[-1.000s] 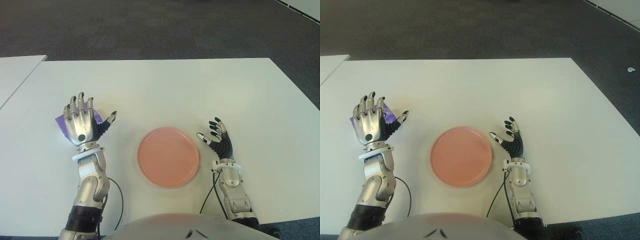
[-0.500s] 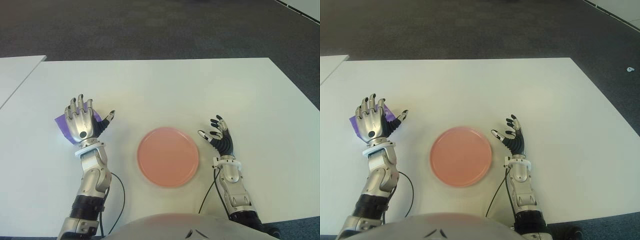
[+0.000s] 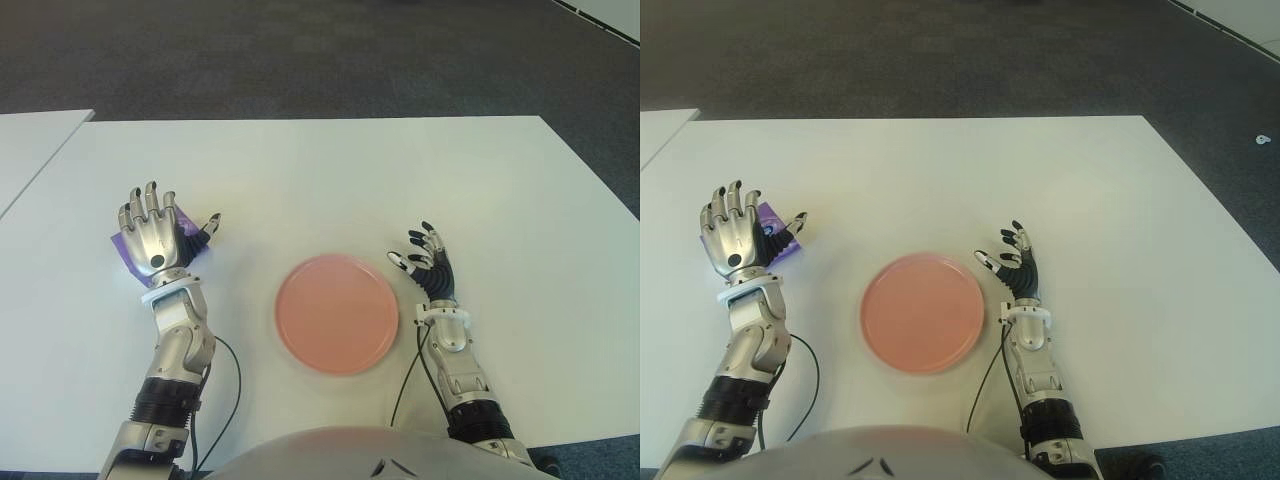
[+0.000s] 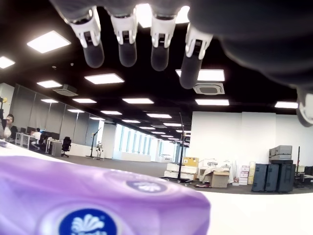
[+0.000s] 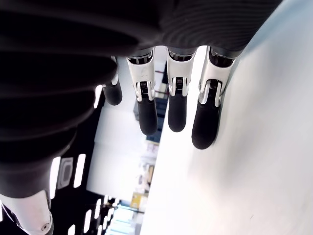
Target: Put the tissue paper into the plate.
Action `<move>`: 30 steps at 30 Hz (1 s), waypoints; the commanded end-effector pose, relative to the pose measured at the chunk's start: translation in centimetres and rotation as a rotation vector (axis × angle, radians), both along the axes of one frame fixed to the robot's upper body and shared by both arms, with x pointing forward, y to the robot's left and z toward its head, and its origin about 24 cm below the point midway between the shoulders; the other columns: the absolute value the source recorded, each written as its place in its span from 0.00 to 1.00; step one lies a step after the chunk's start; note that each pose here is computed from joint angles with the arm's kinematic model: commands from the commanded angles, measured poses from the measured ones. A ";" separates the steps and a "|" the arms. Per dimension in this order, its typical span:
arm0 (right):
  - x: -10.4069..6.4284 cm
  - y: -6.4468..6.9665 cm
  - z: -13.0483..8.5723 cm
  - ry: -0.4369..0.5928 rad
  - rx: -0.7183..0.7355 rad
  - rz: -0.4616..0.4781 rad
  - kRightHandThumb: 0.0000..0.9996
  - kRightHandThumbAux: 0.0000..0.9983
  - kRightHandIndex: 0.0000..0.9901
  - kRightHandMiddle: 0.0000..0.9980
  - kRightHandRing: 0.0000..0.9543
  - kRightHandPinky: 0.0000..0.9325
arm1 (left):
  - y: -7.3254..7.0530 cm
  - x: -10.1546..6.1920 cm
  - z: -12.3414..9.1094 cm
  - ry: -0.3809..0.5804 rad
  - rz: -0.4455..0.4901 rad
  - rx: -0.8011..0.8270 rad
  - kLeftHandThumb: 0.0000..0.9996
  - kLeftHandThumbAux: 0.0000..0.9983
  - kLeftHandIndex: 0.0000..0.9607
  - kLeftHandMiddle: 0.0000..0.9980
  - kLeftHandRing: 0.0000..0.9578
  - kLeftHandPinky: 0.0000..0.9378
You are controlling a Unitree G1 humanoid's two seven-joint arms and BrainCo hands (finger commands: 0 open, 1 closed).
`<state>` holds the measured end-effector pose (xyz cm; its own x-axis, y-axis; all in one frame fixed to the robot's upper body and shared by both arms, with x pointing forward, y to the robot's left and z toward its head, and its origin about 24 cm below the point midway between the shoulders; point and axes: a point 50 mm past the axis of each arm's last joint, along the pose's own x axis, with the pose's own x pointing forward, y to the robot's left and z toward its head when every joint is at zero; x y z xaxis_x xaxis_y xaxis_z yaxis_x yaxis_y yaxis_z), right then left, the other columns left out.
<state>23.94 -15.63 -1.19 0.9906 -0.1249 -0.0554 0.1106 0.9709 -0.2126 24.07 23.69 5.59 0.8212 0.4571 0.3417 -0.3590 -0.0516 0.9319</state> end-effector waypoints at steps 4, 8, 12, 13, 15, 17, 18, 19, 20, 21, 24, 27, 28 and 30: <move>-1.4 0.2 -3.9 0.189 0.042 0.000 0.49 0.66 0.09 0.25 0.23 0.18 | 0.5 -0.4 -0.5 0.022 0.006 0.024 0.38 0.26 0.23 0.11 0.05 0.09; -1.1 0.2 -4.2 0.190 0.055 0.000 0.48 0.66 0.09 0.24 0.22 0.19 | 0.8 -0.4 -0.5 0.022 0.019 0.033 0.38 0.26 0.24 0.11 0.06 0.10; -0.9 0.2 -4.3 0.190 0.063 0.003 0.48 0.65 0.10 0.23 0.22 0.19 | 1.0 -0.3 -0.6 0.029 0.030 0.036 0.38 0.26 0.24 0.11 0.06 0.09; -0.8 0.2 -4.4 0.191 0.065 0.004 0.48 0.65 0.10 0.23 0.22 0.19 | 1.1 -0.3 -0.7 0.031 0.031 0.036 0.38 0.26 0.24 0.11 0.06 0.09; -0.6 0.1 -4.4 0.193 0.067 0.005 0.48 0.65 0.10 0.23 0.22 0.19 | 1.0 -0.1 -0.8 0.035 0.033 0.035 0.38 0.26 0.24 0.11 0.06 0.09; -0.4 0.1 -4.5 0.192 0.067 0.008 0.48 0.65 0.10 0.23 0.22 0.19 | 1.1 0.0 -0.9 0.035 0.032 0.039 0.39 0.25 0.24 0.12 0.06 0.09; -0.3 0.1 -4.5 0.191 0.068 0.009 0.48 0.65 0.10 0.23 0.21 0.17 | 1.2 -0.1 -0.9 0.033 0.032 0.042 0.39 0.25 0.25 0.12 0.07 0.11; -0.2 0.1 -4.5 0.191 0.068 0.010 0.48 0.65 0.10 0.23 0.21 0.16 | 1.3 -0.1 -0.8 0.031 0.029 0.045 0.39 0.25 0.25 0.12 0.08 0.13; -0.1 0.0 -4.6 0.191 0.068 0.010 0.48 0.65 0.10 0.23 0.21 0.15 | 1.3 -0.1 -0.8 0.029 0.028 0.047 0.39 0.25 0.25 0.13 0.08 0.14; 0.0 0.0 -4.6 0.191 0.068 0.010 0.48 0.64 0.10 0.23 0.21 0.15 | 1.4 -0.1 -0.8 0.027 0.025 0.049 0.39 0.25 0.25 0.13 0.08 0.14; 0.3 -0.1 -4.6 0.194 0.066 0.006 0.47 0.64 0.10 0.23 0.21 0.14 | 2.0 -1.0 0.0 0.017 0.016 0.060 0.39 0.24 0.25 0.13 0.09 0.16; 0.6 -0.2 -4.7 0.199 0.066 0.001 0.46 0.63 0.09 0.23 0.21 0.13 | 2.5 -2.2 0.7 0.019 0.005 0.074 0.38 0.25 0.24 0.13 0.10 0.17; 0.7 -0.2 -4.7 0.201 0.068 -0.001 0.46 0.63 0.09 0.23 0.21 0.12 | 2.5 -2.3 0.6 0.024 0.001 0.077 0.38 0.25 0.24 0.13 0.11 0.17; 0.9 -0.3 -4.8 0.202 0.070 -0.002 0.46 0.62 0.09 0.23 0.20 0.11 | 2.5 -2.5 0.6 0.031 -0.004 0.079 0.37 0.25 0.24 0.13 0.11 0.16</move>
<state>27.73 -15.18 -1.51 0.9962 -0.0802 -0.0346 0.0738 0.9848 -0.1574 22.35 25.72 6.60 0.8198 0.4205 0.3888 -0.3722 -0.1249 0.9197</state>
